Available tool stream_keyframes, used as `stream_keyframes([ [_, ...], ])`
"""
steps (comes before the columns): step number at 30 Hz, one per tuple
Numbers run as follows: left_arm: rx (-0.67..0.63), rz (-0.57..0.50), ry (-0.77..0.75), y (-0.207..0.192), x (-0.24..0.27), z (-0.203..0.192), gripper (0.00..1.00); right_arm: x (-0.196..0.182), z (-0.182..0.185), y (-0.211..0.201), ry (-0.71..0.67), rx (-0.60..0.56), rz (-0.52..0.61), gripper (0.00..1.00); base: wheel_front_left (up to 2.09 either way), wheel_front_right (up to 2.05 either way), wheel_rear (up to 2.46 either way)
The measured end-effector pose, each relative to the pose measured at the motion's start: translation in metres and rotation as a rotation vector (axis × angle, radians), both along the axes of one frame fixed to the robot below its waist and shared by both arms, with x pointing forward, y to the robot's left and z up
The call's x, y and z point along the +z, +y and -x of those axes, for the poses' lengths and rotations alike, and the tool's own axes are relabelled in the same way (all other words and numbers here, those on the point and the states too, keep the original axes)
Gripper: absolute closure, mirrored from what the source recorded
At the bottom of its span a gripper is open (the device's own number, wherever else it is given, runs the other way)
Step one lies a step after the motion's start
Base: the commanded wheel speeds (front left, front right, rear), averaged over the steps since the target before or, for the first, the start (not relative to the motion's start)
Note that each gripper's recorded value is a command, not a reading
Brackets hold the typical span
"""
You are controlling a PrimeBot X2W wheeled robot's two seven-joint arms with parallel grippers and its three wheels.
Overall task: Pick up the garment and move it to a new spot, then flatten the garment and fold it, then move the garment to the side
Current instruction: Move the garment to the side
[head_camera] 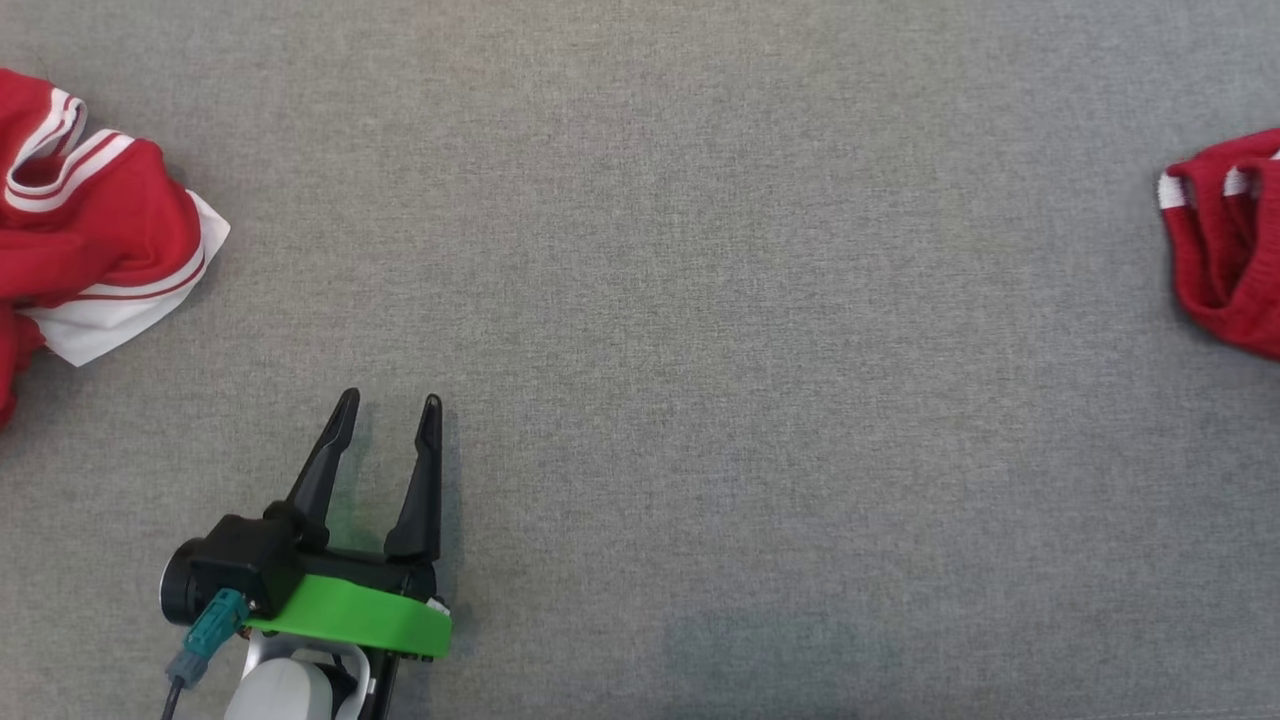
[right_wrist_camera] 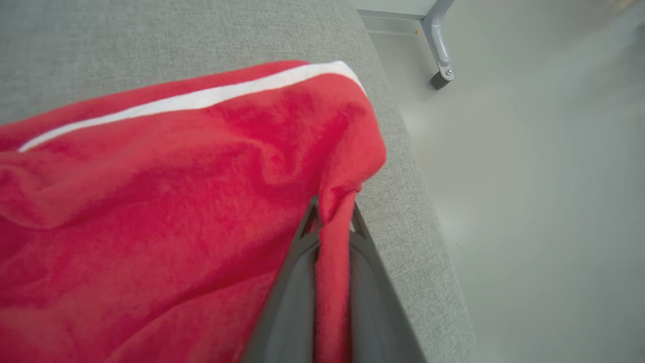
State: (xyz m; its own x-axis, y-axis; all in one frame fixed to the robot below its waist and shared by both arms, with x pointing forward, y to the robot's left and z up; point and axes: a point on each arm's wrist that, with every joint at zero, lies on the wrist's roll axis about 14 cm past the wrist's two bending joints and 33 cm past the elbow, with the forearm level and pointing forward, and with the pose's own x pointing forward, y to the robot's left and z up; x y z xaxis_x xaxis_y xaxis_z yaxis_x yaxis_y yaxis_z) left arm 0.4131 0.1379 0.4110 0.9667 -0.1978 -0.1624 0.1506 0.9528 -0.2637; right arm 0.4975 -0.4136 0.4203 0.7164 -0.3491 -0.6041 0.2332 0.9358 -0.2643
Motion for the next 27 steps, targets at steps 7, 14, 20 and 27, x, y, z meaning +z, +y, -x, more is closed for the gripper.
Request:
stream_keyframes([
  [7,0.019,-0.011,0.022,0.008,-0.007,0.003,0.00,-0.002,-0.002,-0.015,0.009,0.006,0.108,0.00,0.00,0.00,0.00],
  [14,0.017,0.012,0.006,0.002,0.004,0.014,0.00,0.046,-0.010,-0.015,-0.244,0.008,0.159,0.00,0.00,0.00,0.00],
  [20,0.027,0.039,0.016,-0.002,0.008,0.034,0.00,0.082,-0.005,0.025,-0.441,0.138,0.193,0.00,0.00,0.00,0.00],
  [27,0.045,0.042,0.012,0.001,0.015,0.055,0.00,0.093,0.028,0.090,-0.601,0.255,0.113,0.00,0.00,0.00,0.00],
])
